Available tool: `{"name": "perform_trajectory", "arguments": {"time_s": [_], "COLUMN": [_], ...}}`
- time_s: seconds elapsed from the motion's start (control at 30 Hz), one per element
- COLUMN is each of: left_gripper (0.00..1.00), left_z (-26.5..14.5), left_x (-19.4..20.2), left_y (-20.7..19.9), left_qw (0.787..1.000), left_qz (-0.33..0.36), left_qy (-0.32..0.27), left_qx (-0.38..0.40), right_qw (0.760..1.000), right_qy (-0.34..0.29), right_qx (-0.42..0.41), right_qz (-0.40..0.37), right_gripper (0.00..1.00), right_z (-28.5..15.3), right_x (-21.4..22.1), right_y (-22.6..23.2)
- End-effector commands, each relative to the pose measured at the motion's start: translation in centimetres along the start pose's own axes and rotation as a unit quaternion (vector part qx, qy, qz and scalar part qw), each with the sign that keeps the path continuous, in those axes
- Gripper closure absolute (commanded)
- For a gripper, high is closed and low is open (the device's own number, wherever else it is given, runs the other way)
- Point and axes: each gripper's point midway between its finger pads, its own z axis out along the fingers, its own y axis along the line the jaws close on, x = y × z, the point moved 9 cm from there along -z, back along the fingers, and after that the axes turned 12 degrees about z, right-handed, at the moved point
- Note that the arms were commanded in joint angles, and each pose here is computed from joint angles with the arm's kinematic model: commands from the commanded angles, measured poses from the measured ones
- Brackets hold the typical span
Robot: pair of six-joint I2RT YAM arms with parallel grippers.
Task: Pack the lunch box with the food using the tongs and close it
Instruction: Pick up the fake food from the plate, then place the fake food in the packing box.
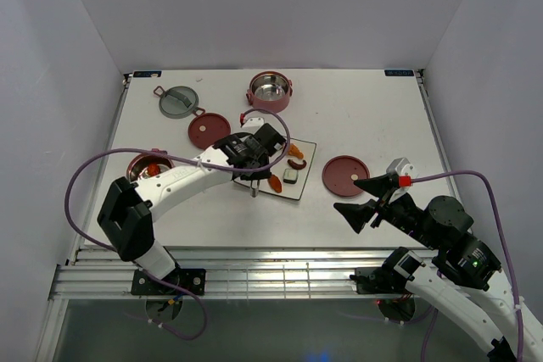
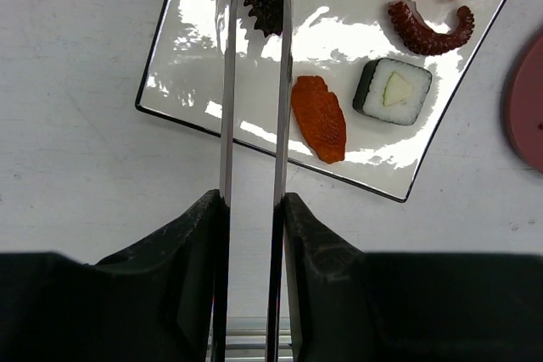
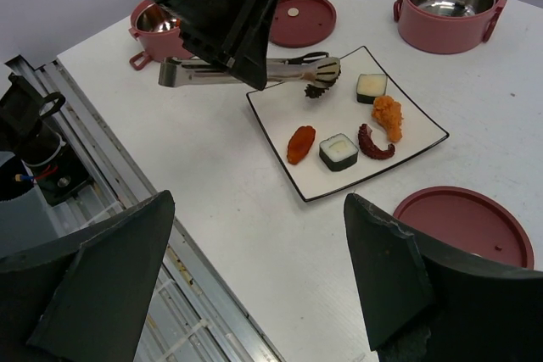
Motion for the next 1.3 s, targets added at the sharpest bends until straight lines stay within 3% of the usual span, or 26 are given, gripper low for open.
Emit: {"name": "perform_trajectory", "arguments": {"time_s": [0.0,0.17,0.37,0.57,0.77,1.07,1.27], "left_gripper": [0.91,0.94,0.91,0.87,0.87,0.87,0.87], "left_z": [-3.8,-5.7,-9.1,-11.7,-8.6,-4.6,-3.8], "left_x": [-2.6,-3.5,-4.3,-2.1,0.7,3.1,3.2], "left_y": [1.4,3.4,12.2,18.6,20.3,20.8,20.5], "left_qw": [0.997,0.994,0.979,0.960,0.959,0.964,0.967], "left_qz": [-0.022,-0.032,-0.118,-0.163,-0.157,-0.147,-0.152], "left_qy": [-0.073,-0.092,-0.111,-0.152,-0.090,-0.006,0.003], "left_qx": [-0.004,-0.039,-0.120,-0.172,-0.216,-0.222,-0.205], "right_qw": [0.999,0.999,0.999,0.999,0.999,0.999,0.999], "right_qy": [-0.035,-0.036,-0.038,-0.040,-0.039,-0.039,-0.040], "right_qx": [-0.010,-0.008,-0.007,-0.009,-0.009,-0.006,-0.006], "right_qz": [-0.011,-0.010,-0.011,-0.011,-0.011,-0.010,-0.011], "right_gripper": [0.14,0.14,0.14,0.13,0.13,0.14,0.13], "right_z": [-0.7,-0.7,-0.9,-0.9,-1.0,-1.0,-1.1], "right_x": [-1.6,-1.6,-1.6,-1.7,-1.7,-1.6,-1.6], "right_y": [0.6,0.6,0.6,0.6,0.6,0.6,0.6]}}
